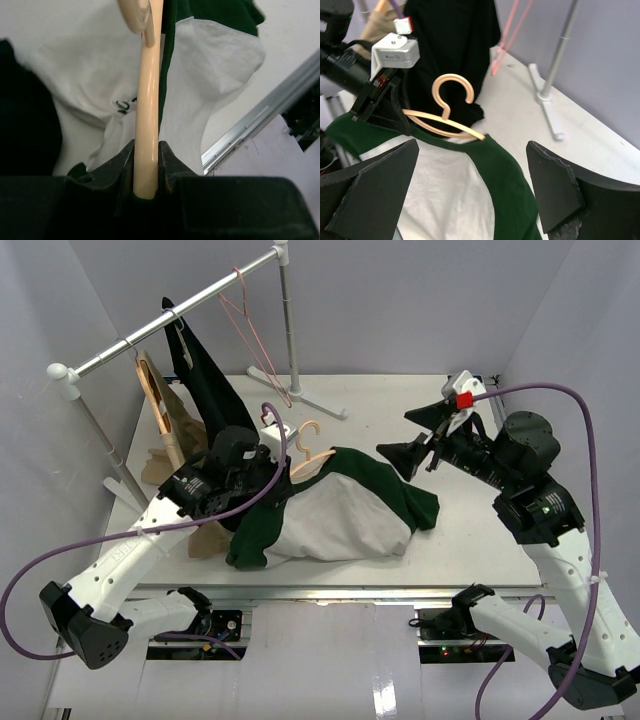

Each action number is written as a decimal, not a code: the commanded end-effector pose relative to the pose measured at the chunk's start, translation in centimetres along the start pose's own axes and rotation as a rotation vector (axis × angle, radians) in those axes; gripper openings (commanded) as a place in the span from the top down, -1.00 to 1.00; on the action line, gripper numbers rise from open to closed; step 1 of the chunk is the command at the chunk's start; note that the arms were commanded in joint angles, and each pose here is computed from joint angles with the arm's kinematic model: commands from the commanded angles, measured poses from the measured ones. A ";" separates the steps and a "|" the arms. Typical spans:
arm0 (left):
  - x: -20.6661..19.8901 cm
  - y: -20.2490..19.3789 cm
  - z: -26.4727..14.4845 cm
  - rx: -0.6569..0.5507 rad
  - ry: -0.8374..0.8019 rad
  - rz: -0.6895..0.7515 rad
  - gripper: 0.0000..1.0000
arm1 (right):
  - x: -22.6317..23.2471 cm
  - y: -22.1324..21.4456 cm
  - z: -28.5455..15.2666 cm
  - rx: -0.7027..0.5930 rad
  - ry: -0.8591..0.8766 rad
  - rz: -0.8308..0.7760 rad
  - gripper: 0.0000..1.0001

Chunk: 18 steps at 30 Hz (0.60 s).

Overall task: Place the t-shirt on the hanger
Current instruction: Place the T-shirt on the hanger, then place the hanger at the clothesline.

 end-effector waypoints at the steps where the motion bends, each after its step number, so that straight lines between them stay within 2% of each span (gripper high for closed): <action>1: 4.5 0.2 -0.7 -0.075 0.329 -0.191 1.00 | -2.0 1.1 -1.7 -0.047 -0.171 -0.016 -0.91; 7: 7.4 1.2 -3.7 -0.186 0.547 -0.290 1.00 | -2.2 1.3 -2.3 -0.055 -0.203 -0.022 -0.92; 12: 8.0 0.5 -4.2 -0.181 0.592 -0.330 1.00 | -2.2 1.4 -2.6 -0.058 -0.212 -0.024 -0.92; 18: 9.0 3.7 -5.3 -0.314 0.686 -0.401 1.00 | -2.2 1.3 -2.9 -0.062 -0.220 -0.029 -0.93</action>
Point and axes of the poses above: each gripper's point midway between its finger pads, its own z axis out along the fingers, its own x axis along the line the jaws close on, y = z × x, the point moved 2 cm from there along -z, back along the fingers, and after that the axes turned 7 degrees about -z, right-handed, at the moved point
